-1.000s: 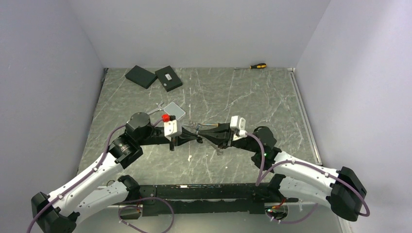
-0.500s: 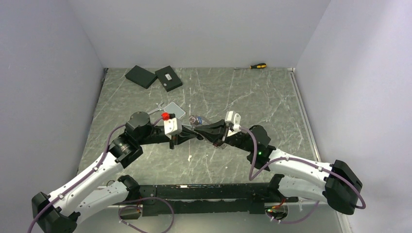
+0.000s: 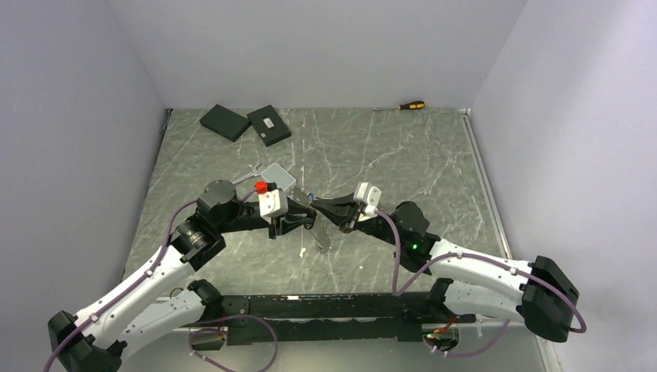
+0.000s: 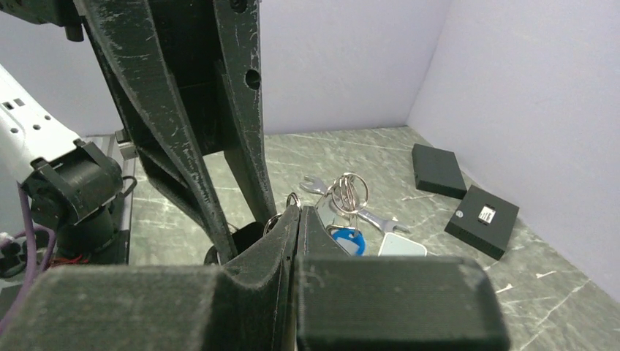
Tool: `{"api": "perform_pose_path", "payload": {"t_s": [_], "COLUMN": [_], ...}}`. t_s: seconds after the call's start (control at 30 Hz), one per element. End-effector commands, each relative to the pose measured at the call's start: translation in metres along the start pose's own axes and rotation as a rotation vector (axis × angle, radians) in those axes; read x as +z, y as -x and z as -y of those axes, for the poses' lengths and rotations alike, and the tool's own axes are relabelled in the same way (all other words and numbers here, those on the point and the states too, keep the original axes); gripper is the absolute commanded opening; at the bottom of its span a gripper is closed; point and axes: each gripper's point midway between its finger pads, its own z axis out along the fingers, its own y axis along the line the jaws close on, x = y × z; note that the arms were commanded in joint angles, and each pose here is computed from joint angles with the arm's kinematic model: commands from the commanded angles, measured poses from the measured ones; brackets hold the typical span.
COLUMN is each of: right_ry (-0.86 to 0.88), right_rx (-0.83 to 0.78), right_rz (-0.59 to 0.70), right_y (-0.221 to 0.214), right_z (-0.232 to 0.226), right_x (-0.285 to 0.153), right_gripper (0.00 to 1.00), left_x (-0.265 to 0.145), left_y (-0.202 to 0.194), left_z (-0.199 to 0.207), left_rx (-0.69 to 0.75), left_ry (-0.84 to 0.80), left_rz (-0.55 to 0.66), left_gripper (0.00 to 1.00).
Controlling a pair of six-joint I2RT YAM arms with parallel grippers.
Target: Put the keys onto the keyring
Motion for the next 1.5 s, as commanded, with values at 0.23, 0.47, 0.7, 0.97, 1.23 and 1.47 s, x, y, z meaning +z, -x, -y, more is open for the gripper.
{"api": "perform_pose_path", "payload": {"t_s": [0.23, 0.47, 0.7, 0.97, 1.23, 1.47], "right_ry": [-0.068, -0.080, -0.072, -0.070, -0.016, -0.013], "right_rx": [-0.086, -0.086, -0.091, -0.089, -0.078, -0.073], "right_rz": [0.015, 0.031, 0.040, -0.010, -0.041, -0.061], "right_y": [0.020, 0.028, 0.030, 0.017, 0.006, 0.001], "right_z": [0.016, 0.017, 0.016, 0.014, 0.004, 0.005], "right_x": [-0.005, -0.009, -0.009, -0.017, -0.015, -0.012], "right_gripper": [0.00, 0.00, 0.00, 0.00, 0.13, 0.53], "left_x": [-0.004, 0.001, 0.006, -0.004, -0.009, -0.011], "left_y": [0.015, 0.007, -0.003, -0.014, -0.003, 0.000], "left_z": [-0.002, -0.004, -0.014, -0.042, -0.049, -0.047], "left_rx": [0.041, 0.012, -0.030, 0.008, 0.054, 0.054], "left_ry": [0.018, 0.005, 0.043, 0.189, 0.208, 0.191], "left_rz": [0.024, -0.009, -0.056, -0.173, -0.203, -0.227], "left_gripper": [0.08, 0.08, 0.00, 0.00, 0.00, 0.00]}}
